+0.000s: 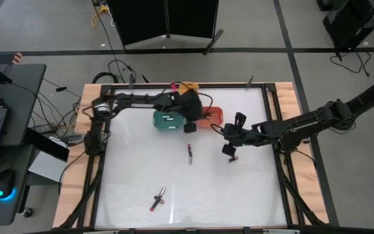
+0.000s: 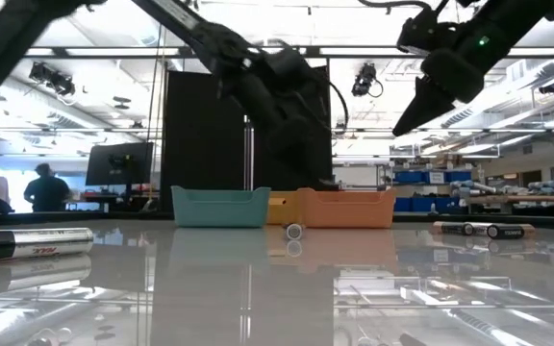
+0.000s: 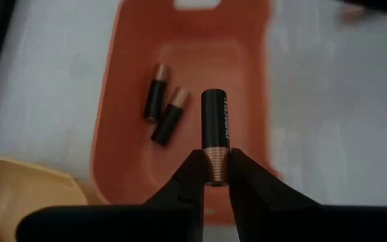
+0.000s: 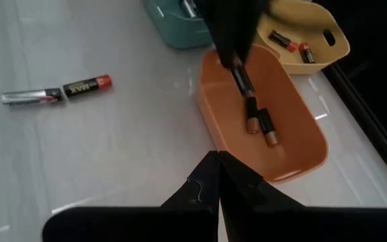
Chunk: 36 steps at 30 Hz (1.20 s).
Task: Sort batteries
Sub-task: Put the brown battery into the orange bin
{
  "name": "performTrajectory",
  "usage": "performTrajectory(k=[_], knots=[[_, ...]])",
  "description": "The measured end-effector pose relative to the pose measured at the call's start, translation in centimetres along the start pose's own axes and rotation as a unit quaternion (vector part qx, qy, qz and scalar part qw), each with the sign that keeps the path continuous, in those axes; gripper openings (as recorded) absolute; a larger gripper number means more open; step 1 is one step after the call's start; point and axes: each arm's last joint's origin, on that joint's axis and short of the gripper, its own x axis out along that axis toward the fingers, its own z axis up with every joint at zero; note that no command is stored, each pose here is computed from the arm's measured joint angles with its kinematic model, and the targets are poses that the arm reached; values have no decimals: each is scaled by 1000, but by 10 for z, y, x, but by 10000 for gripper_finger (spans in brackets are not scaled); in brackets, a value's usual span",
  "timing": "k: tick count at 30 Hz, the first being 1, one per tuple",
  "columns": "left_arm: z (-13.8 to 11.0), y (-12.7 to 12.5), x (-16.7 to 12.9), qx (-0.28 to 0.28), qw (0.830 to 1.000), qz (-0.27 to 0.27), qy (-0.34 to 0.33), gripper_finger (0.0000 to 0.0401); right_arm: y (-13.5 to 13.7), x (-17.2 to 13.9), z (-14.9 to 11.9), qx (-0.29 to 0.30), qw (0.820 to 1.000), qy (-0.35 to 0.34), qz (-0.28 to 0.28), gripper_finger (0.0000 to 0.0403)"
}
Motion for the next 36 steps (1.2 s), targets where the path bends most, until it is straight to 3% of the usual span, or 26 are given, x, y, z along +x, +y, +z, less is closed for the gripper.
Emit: performTrajectory(k=[10,22,28,31,36], knots=[[4,8,33,-17,999,-12,38,49,4,-3,-1,-8,1000,-5,1,13],[5,8,31,-29,999,2,42,52,4,-3,0,-11,1000,-8,1,14],[12,9,28,-20,999,4,30,128,4,-3,2,-6,1000,-17,-1,27],[18,10,23,-15,1000,5,26,145,4,-3,2,-11,1000,-17,-2,35],[31,5,6,10,1000,29,-1,111,3,-3,2,-15,999,-24,-25,40]])
